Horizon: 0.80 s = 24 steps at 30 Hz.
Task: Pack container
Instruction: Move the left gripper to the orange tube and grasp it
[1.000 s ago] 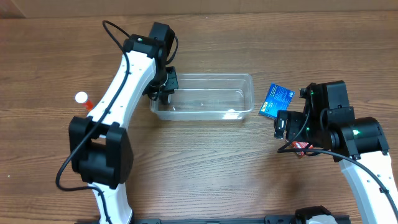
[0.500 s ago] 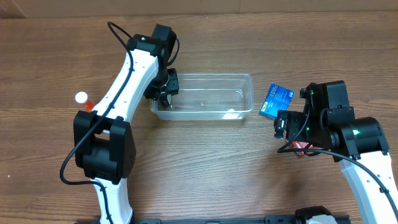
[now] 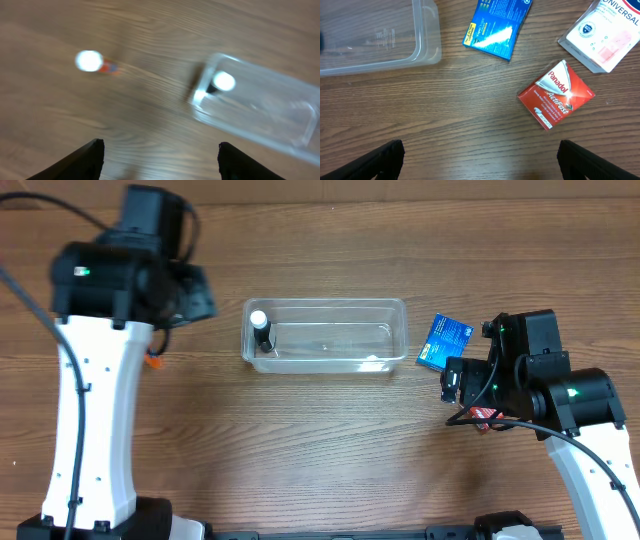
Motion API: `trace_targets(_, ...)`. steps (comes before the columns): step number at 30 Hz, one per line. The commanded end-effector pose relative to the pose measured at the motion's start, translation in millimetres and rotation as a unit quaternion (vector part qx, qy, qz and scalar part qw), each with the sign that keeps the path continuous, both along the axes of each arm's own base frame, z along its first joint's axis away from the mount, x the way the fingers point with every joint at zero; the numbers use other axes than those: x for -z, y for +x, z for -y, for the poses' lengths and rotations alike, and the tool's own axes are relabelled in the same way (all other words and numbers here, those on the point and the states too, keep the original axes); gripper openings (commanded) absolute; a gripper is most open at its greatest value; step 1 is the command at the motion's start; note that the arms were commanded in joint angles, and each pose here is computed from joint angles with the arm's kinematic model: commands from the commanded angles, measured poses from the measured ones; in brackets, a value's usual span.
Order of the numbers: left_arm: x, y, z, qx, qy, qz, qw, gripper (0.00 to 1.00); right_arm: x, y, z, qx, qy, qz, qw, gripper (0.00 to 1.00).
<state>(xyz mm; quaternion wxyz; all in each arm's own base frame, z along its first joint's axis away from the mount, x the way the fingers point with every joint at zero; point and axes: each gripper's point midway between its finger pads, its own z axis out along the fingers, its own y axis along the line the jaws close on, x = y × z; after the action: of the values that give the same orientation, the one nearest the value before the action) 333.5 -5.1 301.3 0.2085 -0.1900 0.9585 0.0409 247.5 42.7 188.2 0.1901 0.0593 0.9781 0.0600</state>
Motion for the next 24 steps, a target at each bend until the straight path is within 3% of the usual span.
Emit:
trace_targets(1, 20, 4, -52, -0.081, 0.013, -0.031, 0.996, 0.8, -12, 6, 1, 0.005, 0.004, 0.019, 1.0, 1.0)
trace_targets(11, 119, 20, -114, -0.13, -0.044, -0.143, 0.98, 0.82, -11, 6, 1, 0.005, 0.004, 0.018, 1.0, 1.0)
trace_targets(17, 180, 25, -123, -0.127, -0.054, -0.227, 0.964, 0.82, -10, 6, 1, 0.005, 0.003, 0.015, 1.0, 1.0)
trace_targets(24, 211, 28, -125, -0.118, -0.058, -0.261, 0.956, 0.8, -1, 8, 0, 0.005, 0.0, -0.004, 1.0, 1.0)
